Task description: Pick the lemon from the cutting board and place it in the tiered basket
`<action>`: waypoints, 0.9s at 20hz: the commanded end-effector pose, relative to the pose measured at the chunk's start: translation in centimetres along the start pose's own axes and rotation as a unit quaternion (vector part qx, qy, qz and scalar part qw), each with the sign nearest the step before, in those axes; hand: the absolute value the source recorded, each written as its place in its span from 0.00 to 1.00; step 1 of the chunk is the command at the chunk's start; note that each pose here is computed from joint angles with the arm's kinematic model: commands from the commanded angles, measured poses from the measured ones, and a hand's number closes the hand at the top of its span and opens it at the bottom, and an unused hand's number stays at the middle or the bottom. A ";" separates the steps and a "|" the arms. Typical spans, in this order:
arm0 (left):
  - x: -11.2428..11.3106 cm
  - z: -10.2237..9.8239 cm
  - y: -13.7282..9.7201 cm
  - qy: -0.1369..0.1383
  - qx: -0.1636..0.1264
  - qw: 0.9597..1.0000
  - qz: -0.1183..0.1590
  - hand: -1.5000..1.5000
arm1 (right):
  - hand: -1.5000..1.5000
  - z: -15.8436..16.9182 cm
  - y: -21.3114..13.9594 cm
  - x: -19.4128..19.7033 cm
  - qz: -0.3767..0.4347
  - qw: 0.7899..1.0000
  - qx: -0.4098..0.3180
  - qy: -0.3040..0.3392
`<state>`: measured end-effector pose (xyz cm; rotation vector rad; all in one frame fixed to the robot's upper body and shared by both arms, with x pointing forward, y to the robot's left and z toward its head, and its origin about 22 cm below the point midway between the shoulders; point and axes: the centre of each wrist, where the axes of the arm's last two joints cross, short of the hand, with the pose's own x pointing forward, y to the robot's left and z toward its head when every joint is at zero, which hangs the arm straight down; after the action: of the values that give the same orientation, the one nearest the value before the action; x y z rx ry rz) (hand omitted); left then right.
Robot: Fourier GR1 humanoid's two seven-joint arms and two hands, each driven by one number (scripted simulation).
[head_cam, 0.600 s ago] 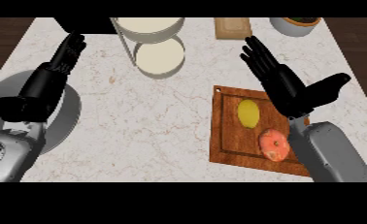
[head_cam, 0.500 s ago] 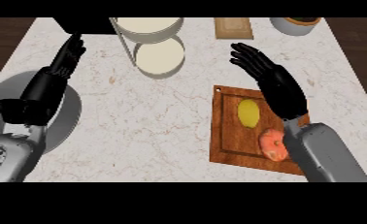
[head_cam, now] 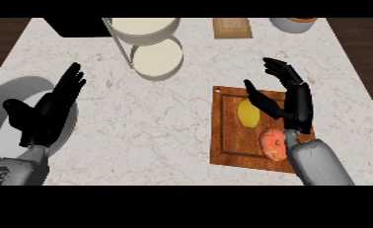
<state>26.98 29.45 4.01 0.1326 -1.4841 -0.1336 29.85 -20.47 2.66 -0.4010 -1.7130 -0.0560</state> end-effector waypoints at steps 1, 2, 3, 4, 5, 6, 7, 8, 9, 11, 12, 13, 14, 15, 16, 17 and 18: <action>-0.2 0.7 -0.3 0.028 -0.002 0.999 0.031 0.50 | 0.00 3.5 2.7 -2.0 0.064 0.990 -0.123 -0.016; -0.2 0.5 -0.5 0.031 -0.014 0.999 0.026 0.50 | 0.00 2.2 2.8 -1.5 0.090 0.986 -0.133 -0.042; -1.3 0.6 -0.3 0.044 0.001 0.999 0.028 0.50 | 0.00 3.7 3.3 -1.0 0.100 0.986 -0.121 -0.055; -1.6 2.0 -0.4 0.035 -0.003 0.999 0.030 0.50 | 0.00 3.8 2.8 -1.2 0.128 0.984 -0.115 -0.054; -0.9 1.2 -0.2 0.035 0.001 0.999 0.029 0.50 | 0.00 2.6 1.8 -1.2 0.169 0.979 -0.104 -0.053; -1.7 1.4 -0.5 0.037 -0.007 0.999 0.029 0.50 | 0.00 3.5 1.9 -1.0 0.183 0.977 -0.099 -0.050; -0.9 1.1 -0.8 0.046 -0.011 0.998 0.031 0.50 | 0.00 3.5 1.3 -2.3 0.225 0.970 -0.087 -0.026; -0.8 1.3 -0.2 0.036 -0.005 0.999 0.032 0.50 | 0.00 3.5 -0.7 -3.8 0.279 0.957 -0.076 -0.008; -1.3 1.3 -0.1 0.046 0.000 0.999 0.026 0.50 | 0.00 2.6 -1.4 -3.5 0.308 0.949 -0.061 0.000; -1.5 1.3 -0.4 0.046 0.011 0.998 0.029 0.50 | 0.00 1.7 -3.1 -3.4 0.373 0.927 -0.028 0.030; -1.8 1.8 0.3 0.052 0.002 0.998 0.029 0.50 | 0.00 1.7 -2.9 -3.3 0.392 0.918 -0.001 0.054; -0.8 1.1 -0.2 0.034 0.005 0.999 0.020 0.50 | 0.00 2.6 -2.1 -3.4 0.411 0.908 0.031 0.076; -0.9 1.0 -0.8 0.042 -0.003 0.999 0.026 0.50 | 0.00 2.5 -1.5 -3.0 0.426 0.896 0.069 0.101; -0.8 0.8 -0.7 0.034 0.004 0.999 0.023 0.50 | 0.00 2.7 -0.8 -2.6 0.438 0.886 0.090 0.124; -1.0 1.3 -0.9 0.043 -0.004 0.999 0.027 0.50 | 0.00 4.0 -0.4 -2.7 0.450 0.872 0.123 0.148; -1.3 1.3 -0.6 0.042 -0.004 0.999 0.025 0.50 | 0.00 3.5 0.9 -1.5 0.457 0.865 0.130 0.163; -0.6 1.0 -0.2 0.039 -0.007 0.999 0.023 0.50 | 0.00 3.5 1.8 0.0 0.466 0.857 0.147 0.164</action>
<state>25.76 29.19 3.06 0.0962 -1.4056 -0.0898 27.26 -20.06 0.31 -0.8971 -1.2023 0.6232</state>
